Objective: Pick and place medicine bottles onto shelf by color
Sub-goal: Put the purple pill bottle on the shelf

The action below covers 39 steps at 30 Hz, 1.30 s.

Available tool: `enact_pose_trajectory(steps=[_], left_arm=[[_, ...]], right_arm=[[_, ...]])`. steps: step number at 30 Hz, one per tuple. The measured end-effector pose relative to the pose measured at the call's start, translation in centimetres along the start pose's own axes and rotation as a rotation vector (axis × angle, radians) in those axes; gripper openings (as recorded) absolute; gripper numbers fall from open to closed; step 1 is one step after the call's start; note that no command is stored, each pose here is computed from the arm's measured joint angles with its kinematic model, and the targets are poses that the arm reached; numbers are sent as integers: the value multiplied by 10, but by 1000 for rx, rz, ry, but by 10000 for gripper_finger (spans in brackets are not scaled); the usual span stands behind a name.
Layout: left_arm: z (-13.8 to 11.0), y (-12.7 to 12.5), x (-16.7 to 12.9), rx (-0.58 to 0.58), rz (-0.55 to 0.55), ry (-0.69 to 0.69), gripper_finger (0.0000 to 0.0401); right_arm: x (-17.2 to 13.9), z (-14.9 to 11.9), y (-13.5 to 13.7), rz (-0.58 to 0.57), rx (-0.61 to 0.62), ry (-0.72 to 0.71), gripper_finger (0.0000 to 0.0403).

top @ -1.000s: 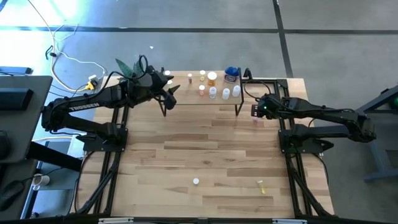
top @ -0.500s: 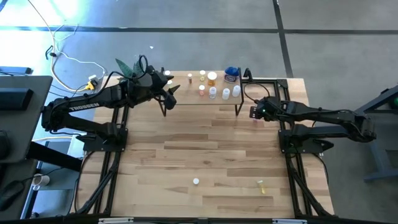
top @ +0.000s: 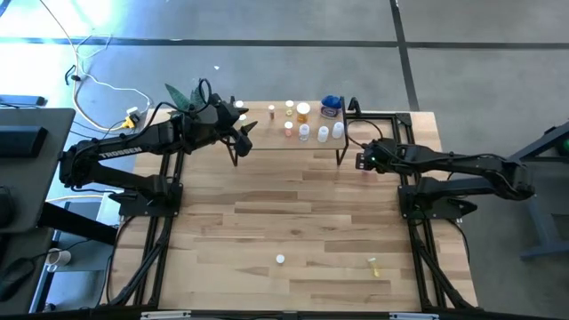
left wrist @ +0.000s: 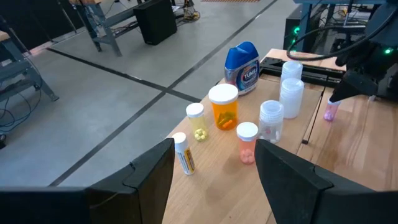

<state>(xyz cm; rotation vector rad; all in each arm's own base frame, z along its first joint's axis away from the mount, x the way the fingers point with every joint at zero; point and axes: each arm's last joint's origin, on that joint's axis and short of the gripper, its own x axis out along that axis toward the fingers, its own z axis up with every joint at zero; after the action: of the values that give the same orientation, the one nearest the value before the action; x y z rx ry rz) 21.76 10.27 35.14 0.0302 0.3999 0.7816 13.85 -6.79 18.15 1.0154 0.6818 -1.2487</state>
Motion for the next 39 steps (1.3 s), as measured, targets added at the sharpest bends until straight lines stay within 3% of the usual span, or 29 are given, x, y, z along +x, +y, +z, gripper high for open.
enact_pose_trajectory(steps=[20,31,39], left_arm=[[0,0,0,0,2,0,211],[0,0,0,33,5,0,211],[0,0,0,34,4,0,211]], right_arm=[[14,-2,7,-37,14,27,190],[14,-2,8,-34,20,32,94],[5,-1,10,-60,14,85,103]])
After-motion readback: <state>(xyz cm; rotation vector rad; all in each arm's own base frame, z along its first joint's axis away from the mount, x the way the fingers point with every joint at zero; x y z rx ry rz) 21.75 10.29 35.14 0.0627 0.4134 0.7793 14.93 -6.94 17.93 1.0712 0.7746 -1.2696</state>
